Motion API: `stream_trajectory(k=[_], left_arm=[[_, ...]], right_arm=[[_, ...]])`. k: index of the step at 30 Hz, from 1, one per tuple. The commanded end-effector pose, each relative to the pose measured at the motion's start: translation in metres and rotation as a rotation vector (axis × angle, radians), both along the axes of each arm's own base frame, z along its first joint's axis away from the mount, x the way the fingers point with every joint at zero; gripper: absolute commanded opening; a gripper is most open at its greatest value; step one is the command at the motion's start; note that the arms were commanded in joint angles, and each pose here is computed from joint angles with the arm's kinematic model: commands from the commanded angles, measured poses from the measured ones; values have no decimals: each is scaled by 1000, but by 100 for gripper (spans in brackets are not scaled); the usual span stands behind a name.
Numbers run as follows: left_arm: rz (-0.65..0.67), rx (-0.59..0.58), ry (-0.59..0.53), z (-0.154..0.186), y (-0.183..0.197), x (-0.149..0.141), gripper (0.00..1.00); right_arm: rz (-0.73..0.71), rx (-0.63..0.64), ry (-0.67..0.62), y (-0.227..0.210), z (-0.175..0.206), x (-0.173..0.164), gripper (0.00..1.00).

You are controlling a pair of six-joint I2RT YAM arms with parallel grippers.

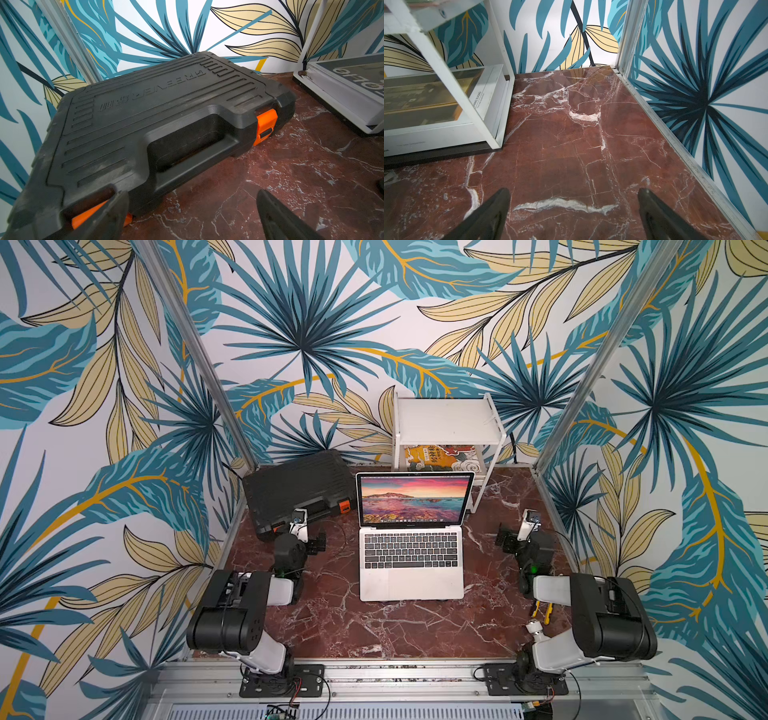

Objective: Close the laptop lid and set it aside
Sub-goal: Close the lid of the laptop.

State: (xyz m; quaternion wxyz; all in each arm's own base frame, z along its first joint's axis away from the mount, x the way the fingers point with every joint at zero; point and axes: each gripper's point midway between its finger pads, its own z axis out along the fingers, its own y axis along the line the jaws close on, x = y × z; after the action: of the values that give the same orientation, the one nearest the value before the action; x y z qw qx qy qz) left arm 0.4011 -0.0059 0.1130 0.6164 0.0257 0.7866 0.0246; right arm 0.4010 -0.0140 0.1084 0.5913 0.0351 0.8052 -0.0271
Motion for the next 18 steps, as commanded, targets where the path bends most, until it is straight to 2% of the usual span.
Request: stream_trajectory(k=[1,16,18], left_arm=[[-15,4,-16,5,-3,4,100],[-12,7,-15,5,-2,3,100],[-11,14,-46,15,-4,0,100]], right_arm=[[17,-6,-6,3,1,0,100],[17,-5,-7,3,1,0,99],[-49,-8,-33,-8,12,0,99]])
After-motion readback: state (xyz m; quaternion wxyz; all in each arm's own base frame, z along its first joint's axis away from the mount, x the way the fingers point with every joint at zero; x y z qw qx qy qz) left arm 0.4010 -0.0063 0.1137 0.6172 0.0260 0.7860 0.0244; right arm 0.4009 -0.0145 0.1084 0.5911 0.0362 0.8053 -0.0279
